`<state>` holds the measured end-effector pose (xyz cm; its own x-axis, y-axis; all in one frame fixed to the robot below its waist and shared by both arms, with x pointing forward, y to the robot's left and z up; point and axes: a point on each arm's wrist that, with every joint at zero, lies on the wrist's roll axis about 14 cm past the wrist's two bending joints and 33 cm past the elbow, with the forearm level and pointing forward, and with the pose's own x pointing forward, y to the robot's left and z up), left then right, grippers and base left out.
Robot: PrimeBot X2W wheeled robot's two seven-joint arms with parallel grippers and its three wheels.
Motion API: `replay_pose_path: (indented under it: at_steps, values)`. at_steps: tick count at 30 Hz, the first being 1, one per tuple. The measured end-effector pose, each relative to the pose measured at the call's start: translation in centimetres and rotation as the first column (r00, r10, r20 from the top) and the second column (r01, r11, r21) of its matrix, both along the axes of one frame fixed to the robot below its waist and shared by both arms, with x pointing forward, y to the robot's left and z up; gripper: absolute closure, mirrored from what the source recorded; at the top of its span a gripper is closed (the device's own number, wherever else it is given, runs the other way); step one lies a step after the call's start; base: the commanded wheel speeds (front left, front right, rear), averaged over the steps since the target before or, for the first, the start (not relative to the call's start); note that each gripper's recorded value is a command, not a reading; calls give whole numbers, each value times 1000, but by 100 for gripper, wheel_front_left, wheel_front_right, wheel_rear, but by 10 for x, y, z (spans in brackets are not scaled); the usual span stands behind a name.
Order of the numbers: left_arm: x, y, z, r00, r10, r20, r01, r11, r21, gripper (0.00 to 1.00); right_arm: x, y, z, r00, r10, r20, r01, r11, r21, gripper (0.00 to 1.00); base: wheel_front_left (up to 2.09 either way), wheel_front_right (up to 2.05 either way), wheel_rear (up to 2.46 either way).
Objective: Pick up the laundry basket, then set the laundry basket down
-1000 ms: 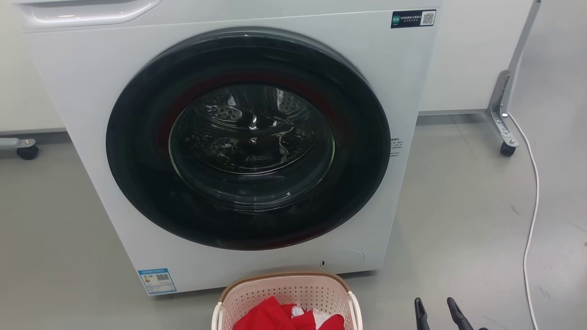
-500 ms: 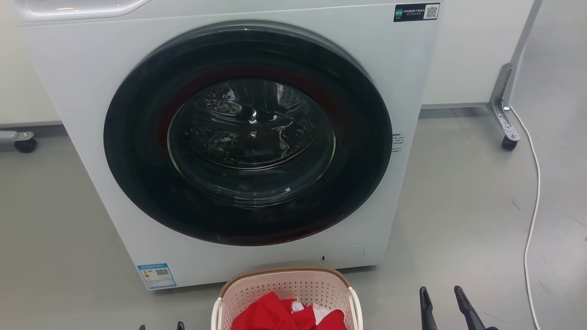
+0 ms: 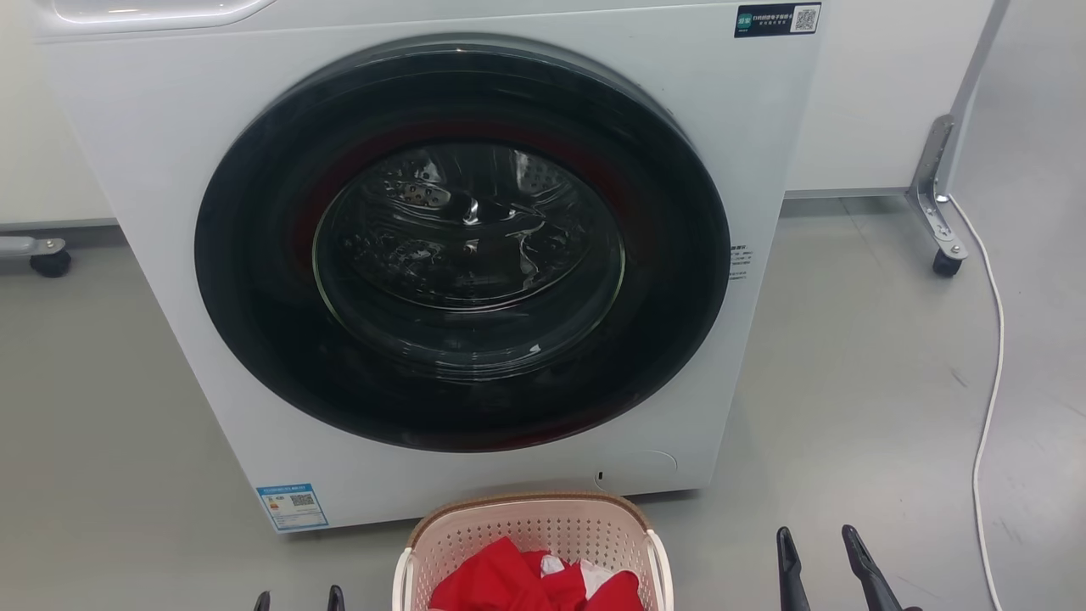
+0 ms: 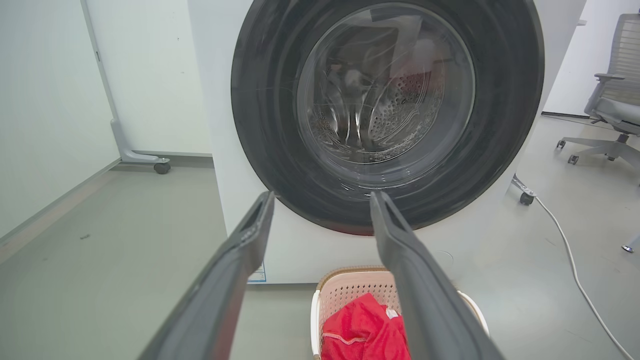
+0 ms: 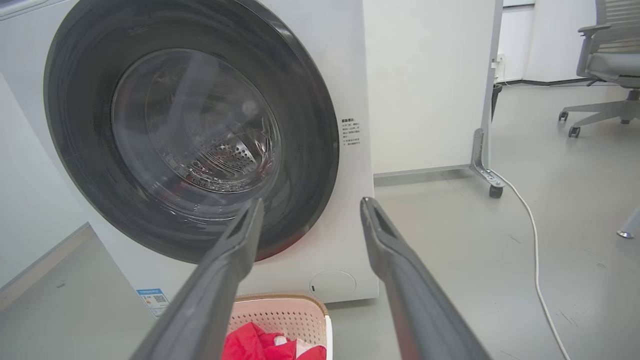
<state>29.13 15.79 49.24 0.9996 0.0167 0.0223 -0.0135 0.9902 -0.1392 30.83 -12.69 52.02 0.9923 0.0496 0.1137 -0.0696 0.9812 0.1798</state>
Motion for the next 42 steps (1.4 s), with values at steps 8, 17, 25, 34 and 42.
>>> replay_pose_path:
  at_steps: [8,17,25,34,42]
  values:
    - [0,0,-3,1000,1,-11,-1,1000,-3,100,0,1,-4,1000,1,-15,-1,1000,-5,100,0,0,0]
    - [-2,3,-23,996,8,-86,-12,999,-45,100,-4,-7,-30,994,-14,-109,18,999,31,100,0,0,0]
    - [2,9,-30,991,24,-130,-44,987,-154,100,3,-15,-36,987,-22,-157,44,990,135,100,0,0,0]
    - [10,13,-35,986,26,-167,-74,956,-285,100,10,-24,-42,979,-22,-203,76,962,263,100,0,0,0]
    - [18,17,-38,981,26,-191,-101,913,-395,100,16,-31,-49,969,-17,-247,110,923,368,100,0,0,0]
